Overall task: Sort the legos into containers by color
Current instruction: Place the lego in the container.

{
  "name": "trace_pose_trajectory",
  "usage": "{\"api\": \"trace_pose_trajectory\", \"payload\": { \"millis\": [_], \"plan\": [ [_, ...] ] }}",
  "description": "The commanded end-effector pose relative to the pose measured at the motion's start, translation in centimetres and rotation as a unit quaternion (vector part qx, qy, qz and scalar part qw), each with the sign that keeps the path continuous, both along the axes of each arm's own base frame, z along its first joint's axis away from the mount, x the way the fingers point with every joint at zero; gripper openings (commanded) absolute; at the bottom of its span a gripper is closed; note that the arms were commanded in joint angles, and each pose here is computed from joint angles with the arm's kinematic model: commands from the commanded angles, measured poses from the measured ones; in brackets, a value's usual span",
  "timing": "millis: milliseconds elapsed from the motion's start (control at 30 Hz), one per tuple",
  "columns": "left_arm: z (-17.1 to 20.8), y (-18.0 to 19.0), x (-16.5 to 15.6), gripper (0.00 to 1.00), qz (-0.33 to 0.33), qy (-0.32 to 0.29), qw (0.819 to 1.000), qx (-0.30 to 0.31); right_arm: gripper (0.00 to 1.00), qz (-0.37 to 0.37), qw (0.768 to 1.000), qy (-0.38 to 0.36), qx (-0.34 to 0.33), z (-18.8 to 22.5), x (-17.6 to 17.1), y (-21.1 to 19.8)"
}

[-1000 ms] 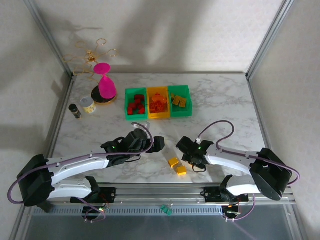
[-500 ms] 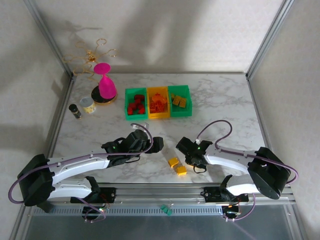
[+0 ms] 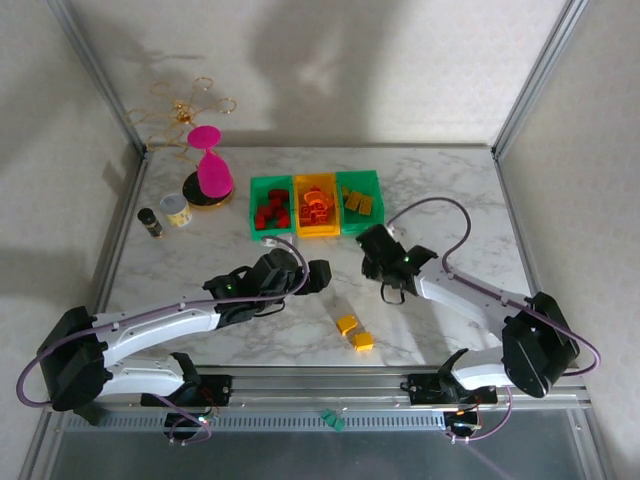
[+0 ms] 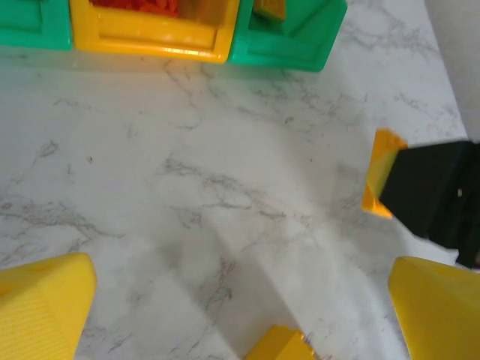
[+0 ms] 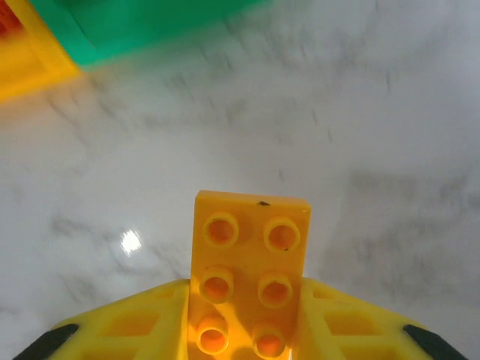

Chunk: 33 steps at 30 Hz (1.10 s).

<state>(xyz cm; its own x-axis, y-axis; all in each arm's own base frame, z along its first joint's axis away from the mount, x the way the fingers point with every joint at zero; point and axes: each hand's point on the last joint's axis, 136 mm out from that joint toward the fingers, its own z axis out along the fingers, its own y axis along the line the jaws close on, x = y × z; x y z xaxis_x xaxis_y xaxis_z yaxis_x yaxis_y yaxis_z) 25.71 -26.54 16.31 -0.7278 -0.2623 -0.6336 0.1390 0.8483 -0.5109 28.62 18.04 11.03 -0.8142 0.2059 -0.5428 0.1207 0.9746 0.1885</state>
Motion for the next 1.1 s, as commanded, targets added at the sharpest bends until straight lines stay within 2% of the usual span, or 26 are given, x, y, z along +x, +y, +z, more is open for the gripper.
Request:
{"api": "trace_pose_trajectory", "payload": {
  "millis": [0, 200, 333, 500, 600, 667, 867, 1067],
  "plan": [
    [1.8, 0.6, 1.6, 1.00, 0.028, -0.023, 0.999, -0.001, 0.35, 0.034, 0.997, -0.062, -0.027, 2.5, 4.7, 0.7],
    [3.4, 2.2, 3.8, 1.00, 0.067, -0.038, 0.997, -0.015, 0.35, 0.070, 0.991, -0.113, -0.021, 3.7, 12.4, 3.3],
    [3.9, 3.4, 4.6, 1.00, 0.087, -0.043, 0.995, -0.015, 0.35, 0.066, 0.991, -0.108, -0.043, 2.7, 17.5, 3.6],
    [3.9, 4.4, 4.9, 1.00, 0.101, -0.045, 0.994, -0.016, 0.37, 0.061, 0.992, -0.097, -0.060, 0.7, 20.8, 3.6],
    [3.9, 4.8, 5.1, 1.00, 0.105, -0.047, 0.993, -0.016, 0.42, 0.067, 0.991, -0.095, -0.067, 0.0, 22.4, 3.6],
    [3.8, 4.9, 5.2, 1.00, 0.106, -0.047, 0.993, -0.016, 0.49, 0.068, 0.991, -0.093, -0.074, -0.2, 23.3, 3.6],
    [4.2, 5.2, 5.0, 1.00, 0.107, -0.048, 0.993, -0.018, 0.57, 0.077, 0.989, -0.116, -0.058, 3.0, 22.8, 3.7],
    [3.3, 5.2, 4.1, 1.00, 0.096, -0.035, 0.995, -0.014, 0.62, 0.102, 0.989, -0.101, -0.041, 4.1, 17.7, 4.0]
  ]
}}
